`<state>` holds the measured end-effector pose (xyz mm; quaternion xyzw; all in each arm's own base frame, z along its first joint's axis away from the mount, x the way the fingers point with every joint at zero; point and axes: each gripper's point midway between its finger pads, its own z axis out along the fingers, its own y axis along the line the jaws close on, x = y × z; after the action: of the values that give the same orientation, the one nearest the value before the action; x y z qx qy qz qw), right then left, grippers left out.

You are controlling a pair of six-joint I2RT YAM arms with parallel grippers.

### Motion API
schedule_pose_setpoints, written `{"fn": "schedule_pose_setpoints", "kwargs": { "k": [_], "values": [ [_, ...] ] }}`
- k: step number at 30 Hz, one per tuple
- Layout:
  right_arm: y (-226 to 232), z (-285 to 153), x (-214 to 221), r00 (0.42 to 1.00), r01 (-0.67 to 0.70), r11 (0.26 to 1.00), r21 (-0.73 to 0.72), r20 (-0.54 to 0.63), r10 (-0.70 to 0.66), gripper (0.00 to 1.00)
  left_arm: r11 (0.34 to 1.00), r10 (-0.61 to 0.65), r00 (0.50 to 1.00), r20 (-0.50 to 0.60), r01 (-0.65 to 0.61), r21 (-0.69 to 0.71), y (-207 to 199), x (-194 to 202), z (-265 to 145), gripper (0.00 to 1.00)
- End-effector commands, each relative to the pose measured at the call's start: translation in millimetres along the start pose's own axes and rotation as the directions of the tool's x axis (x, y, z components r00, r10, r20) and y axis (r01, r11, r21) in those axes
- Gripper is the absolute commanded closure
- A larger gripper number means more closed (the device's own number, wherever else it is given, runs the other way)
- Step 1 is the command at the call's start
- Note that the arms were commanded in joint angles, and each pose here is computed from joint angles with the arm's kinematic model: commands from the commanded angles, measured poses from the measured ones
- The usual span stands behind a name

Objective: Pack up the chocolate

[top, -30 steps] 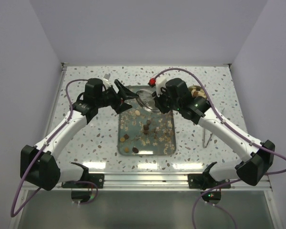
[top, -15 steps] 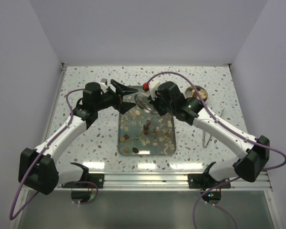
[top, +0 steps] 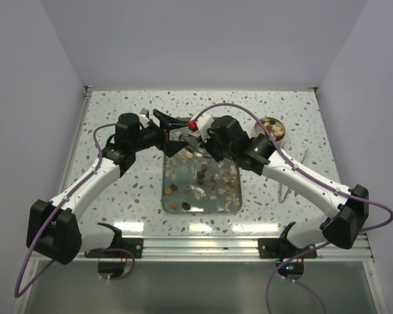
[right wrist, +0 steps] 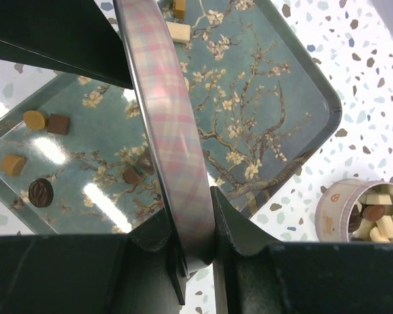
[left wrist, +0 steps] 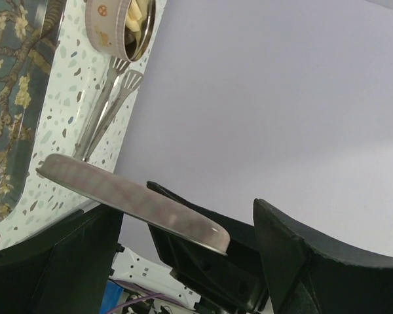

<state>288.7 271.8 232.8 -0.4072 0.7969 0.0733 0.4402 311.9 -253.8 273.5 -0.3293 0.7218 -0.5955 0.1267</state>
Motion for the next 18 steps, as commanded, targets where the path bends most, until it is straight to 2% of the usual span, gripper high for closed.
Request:
{"fn": "schedule_pose_setpoints", "kwargs": {
  "k": [1, 5, 9, 12, 13, 16, 18],
  "values": [
    [-15, -29, -43, 0.988, 0.020, 0.997, 0.070, 0.150, -0.030, 0.99, 1.000, -0.013, 0.999, -0.046, 0.013, 0.008, -5, 7, 2, 0.14],
    [-12, -40, -49, 0.980, 0.030, 0.995, 0.094, 0.195, -0.048, 0.96, 1.000, -0.017, 0.997, -0.074, 0.016, -0.011, 1, 11, 6, 0.13],
    [-11, -45, -51, 0.975, 0.042, 0.992, 0.115, 0.212, -0.066, 0.93, 1.000, -0.020, 0.996, -0.086, 0.018, -0.025, 8, 13, 7, 0.17],
    [-8, -44, -51, 0.976, 0.052, 0.992, 0.114, 0.206, -0.075, 0.91, 1.000, -0.017, 0.996, -0.086, 0.015, -0.024, 8, 14, 7, 0.33],
    [-5, -43, -50, 0.977, 0.059, 0.993, 0.106, 0.200, -0.079, 0.90, 1.000, -0.014, 0.996, -0.085, 0.012, -0.020, 7, 13, 8, 0.42],
    [2, -39, -48, 0.978, 0.070, 0.992, 0.101, 0.187, -0.088, 0.90, 1.000, -0.013, 0.996, -0.088, 0.012, -0.015, 6, 14, 8, 0.56],
    [5, -38, -47, 0.978, 0.073, 0.992, 0.101, 0.186, -0.091, 0.90, 1.000, -0.013, 0.995, -0.096, 0.012, -0.011, 6, 16, 9, 0.60]
  ]
}}
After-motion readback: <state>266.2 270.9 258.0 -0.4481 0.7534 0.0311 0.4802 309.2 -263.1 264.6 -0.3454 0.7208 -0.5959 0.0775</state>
